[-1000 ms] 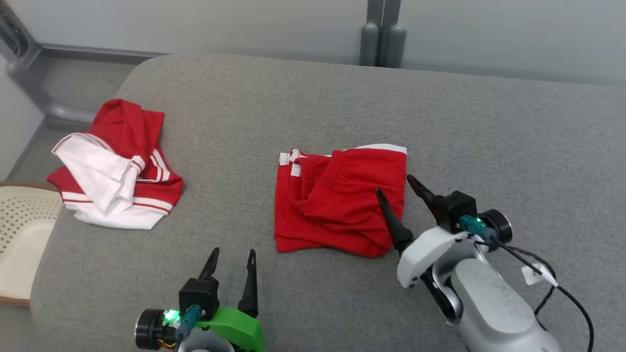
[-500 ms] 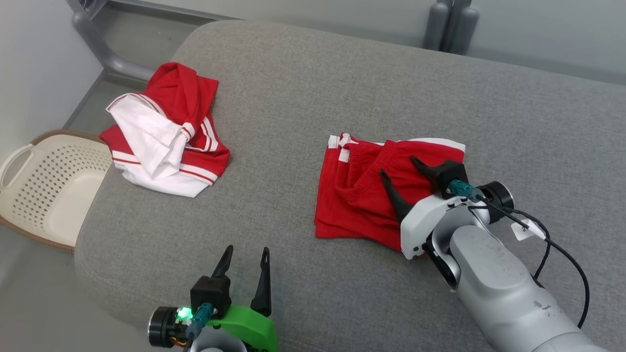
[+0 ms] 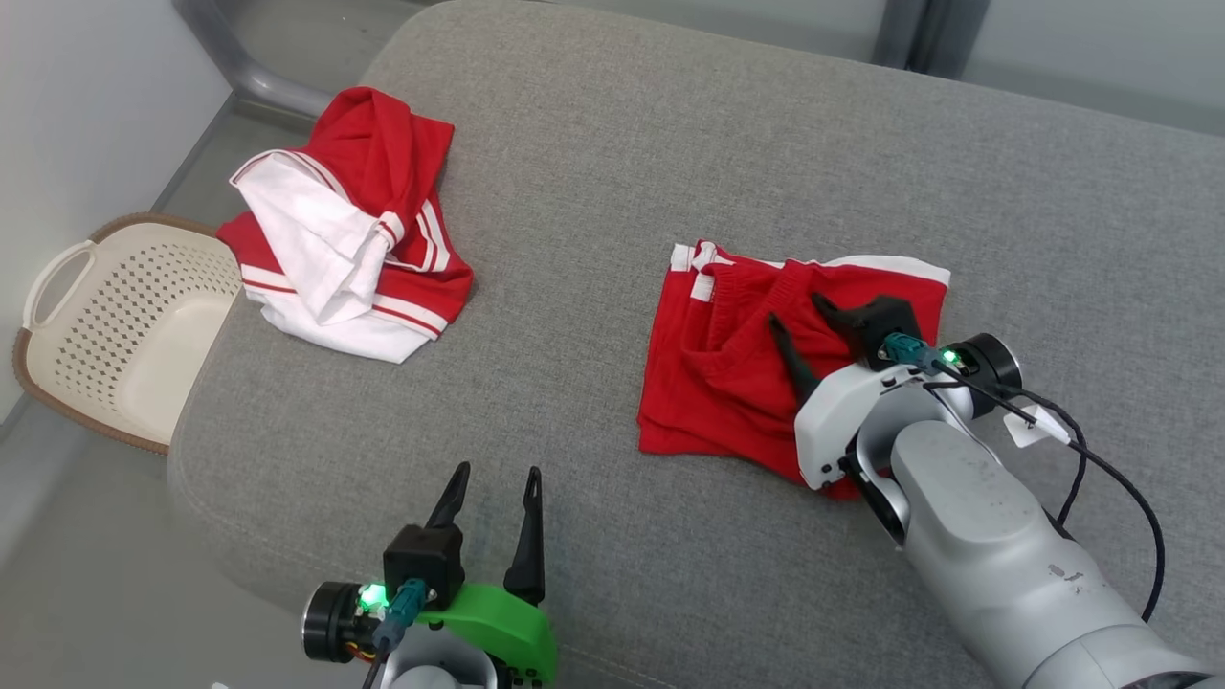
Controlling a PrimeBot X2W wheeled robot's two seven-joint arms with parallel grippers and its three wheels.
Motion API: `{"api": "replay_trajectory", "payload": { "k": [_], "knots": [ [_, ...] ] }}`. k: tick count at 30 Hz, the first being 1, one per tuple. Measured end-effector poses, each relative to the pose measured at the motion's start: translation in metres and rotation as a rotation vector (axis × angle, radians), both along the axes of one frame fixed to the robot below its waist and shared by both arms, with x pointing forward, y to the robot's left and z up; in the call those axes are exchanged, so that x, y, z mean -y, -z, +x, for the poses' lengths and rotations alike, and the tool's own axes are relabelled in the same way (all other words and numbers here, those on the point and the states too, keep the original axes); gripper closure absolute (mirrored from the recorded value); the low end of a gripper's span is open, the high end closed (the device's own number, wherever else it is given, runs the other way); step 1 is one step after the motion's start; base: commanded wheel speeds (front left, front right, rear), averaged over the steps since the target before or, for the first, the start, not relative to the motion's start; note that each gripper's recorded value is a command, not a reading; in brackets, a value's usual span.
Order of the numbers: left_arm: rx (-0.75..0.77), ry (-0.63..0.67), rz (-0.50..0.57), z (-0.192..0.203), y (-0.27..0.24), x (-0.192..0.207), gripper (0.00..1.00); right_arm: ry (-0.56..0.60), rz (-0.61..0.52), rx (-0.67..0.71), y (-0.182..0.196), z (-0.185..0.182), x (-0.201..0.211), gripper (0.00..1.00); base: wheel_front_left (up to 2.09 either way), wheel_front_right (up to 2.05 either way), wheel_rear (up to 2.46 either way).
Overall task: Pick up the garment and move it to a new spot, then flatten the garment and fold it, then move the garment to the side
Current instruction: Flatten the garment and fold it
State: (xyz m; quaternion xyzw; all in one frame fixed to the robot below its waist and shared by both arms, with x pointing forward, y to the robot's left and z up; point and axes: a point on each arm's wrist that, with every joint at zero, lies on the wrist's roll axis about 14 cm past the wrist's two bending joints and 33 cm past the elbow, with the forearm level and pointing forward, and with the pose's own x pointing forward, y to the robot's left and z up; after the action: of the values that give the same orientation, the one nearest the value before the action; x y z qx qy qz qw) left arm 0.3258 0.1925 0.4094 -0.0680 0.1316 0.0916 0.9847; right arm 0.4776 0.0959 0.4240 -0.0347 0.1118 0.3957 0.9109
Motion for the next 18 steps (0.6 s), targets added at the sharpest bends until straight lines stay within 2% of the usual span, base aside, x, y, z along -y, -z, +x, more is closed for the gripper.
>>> {"api": "replay_trajectory", "payload": {
  "k": [2,11,18],
  "knots": [
    [0.000,-0.004,0.002,0.001,0.000,-0.001,0.00,-0.004,0.004,0.002,-0.001,0.002,-0.003,1.00,0.00,0.00,0.00],
    [-0.013,-0.019,0.004,-0.001,0.003,-0.005,0.00,-0.021,0.033,0.012,-0.007,0.004,-0.013,1.00,0.00,0.00,0.00],
    [-0.016,-0.024,0.005,-0.003,0.003,-0.006,0.00,-0.081,0.128,0.054,-0.034,-0.001,-0.040,1.00,0.00,0.00,0.00]
  ]
}}
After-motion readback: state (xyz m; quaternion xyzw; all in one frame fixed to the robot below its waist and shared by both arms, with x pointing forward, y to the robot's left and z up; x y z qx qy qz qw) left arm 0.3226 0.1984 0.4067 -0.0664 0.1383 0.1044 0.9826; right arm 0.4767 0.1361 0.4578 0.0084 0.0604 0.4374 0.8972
